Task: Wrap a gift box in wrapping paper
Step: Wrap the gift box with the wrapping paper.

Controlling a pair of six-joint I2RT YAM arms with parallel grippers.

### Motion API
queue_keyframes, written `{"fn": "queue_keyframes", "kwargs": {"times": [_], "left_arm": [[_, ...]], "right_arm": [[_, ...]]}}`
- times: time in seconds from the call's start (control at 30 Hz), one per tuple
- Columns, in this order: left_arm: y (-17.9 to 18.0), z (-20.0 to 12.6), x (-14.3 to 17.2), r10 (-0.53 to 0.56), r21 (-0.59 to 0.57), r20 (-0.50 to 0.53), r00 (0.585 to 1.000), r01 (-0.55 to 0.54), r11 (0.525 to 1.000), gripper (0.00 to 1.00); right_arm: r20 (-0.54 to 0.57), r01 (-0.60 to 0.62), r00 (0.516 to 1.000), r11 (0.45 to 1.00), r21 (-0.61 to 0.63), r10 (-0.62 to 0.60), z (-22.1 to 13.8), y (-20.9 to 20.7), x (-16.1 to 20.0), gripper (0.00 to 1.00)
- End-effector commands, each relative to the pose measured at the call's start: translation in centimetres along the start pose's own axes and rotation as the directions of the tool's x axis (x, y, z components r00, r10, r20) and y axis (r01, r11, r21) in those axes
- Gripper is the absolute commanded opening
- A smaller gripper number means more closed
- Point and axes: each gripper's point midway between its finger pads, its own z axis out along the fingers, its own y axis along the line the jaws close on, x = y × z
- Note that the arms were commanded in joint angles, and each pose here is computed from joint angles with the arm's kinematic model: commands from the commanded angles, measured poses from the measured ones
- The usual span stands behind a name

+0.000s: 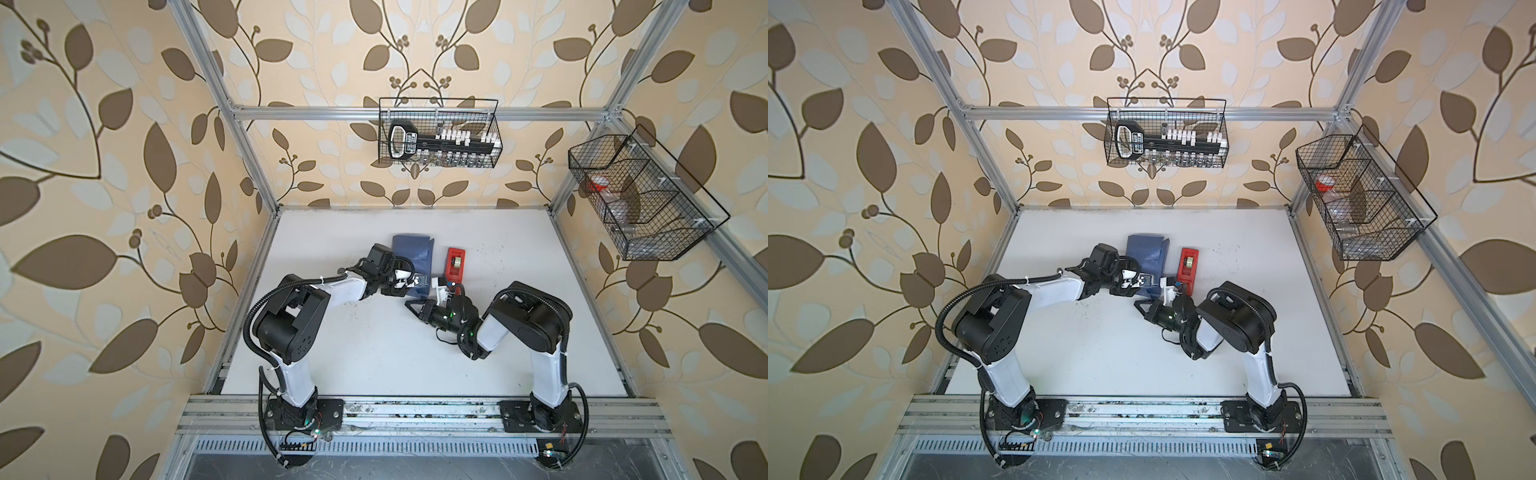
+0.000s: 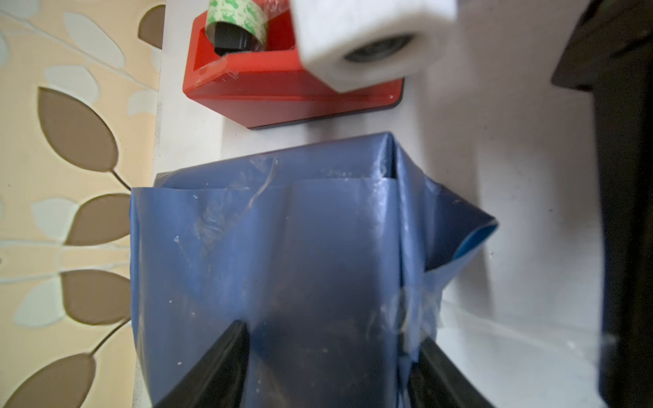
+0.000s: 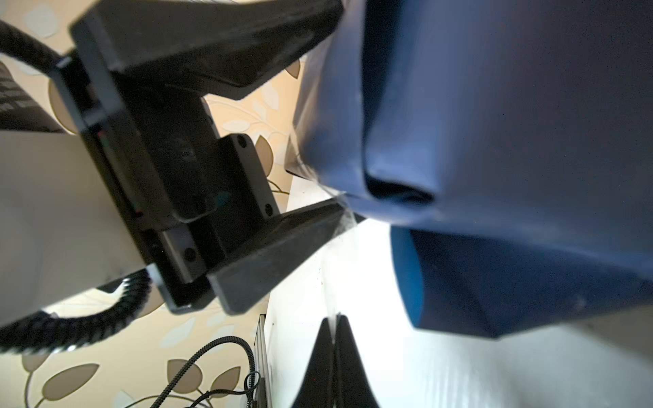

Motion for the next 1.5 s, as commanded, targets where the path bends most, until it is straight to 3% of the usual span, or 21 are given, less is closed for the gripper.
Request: {"fn": "queue_keyframes", "kwargs": {"times": [0.0, 0.53, 0.73, 0.87, 0.93, 1.13, 1.33, 1.47], "left_arm": [[-8.5, 0.8, 2.4, -0.099, 0.277, -0.106, 0.989, 0.125, 0.953, 0.67], [-8.7, 0.8, 2.6, -0.096, 0.284, -0.114, 0.989, 0.125, 0.95, 0.66], [-8.5, 0.9, 2.6, -0.1, 0.281, -0.116, 0.988, 0.129, 0.951, 0.66], [-8.6, 1.0, 2.5, -0.101, 0.283, -0.112, 0.989, 0.13, 0.95, 0.66], [-8.6, 1.1, 2.6, -0.101, 0.284, -0.115, 0.988, 0.13, 0.95, 0.66], [-8.4, 1.1, 2.6, -0.1, 0.281, -0.115, 0.988, 0.129, 0.951, 0.66], [-8.4, 1.1, 2.6, -0.099, 0.279, -0.115, 0.989, 0.127, 0.952, 0.66], [-8.6, 1.3, 2.8, -0.088, 0.284, -0.116, 0.989, 0.117, 0.951, 0.66]], "right_arm": [[0.005, -0.016, 1.0, 0.999, 0.034, 0.016, 0.3, -1.3, -0.1, 0.0], [0.109, -0.051, 0.993, 0.986, 0.161, 0.034, 0.6, -4.4, -2.5, 0.01], [0.106, 0.005, 0.994, 0.986, 0.168, -0.024, -1.3, -2.4, -2.7, 0.35], [0.058, 0.056, 0.996, 0.98, 0.193, -0.068, -3.3, -2.0, -1.7, 0.51], [0.039, 0.066, 0.996, 0.979, 0.195, -0.075, -4.0, -1.8, -1.2, 0.53], [-0.022, 0.14, 0.99, 0.968, 0.208, -0.138, -4.5, -0.8, -0.8, 0.49], [-0.012, 0.2, 0.98, 0.967, 0.158, -0.2, -5.2, 1.1, -1.6, 0.33], [0.035, 0.247, 0.968, 0.966, 0.073, -0.25, -4.4, 4.0, -3.0, 0.13]]}}
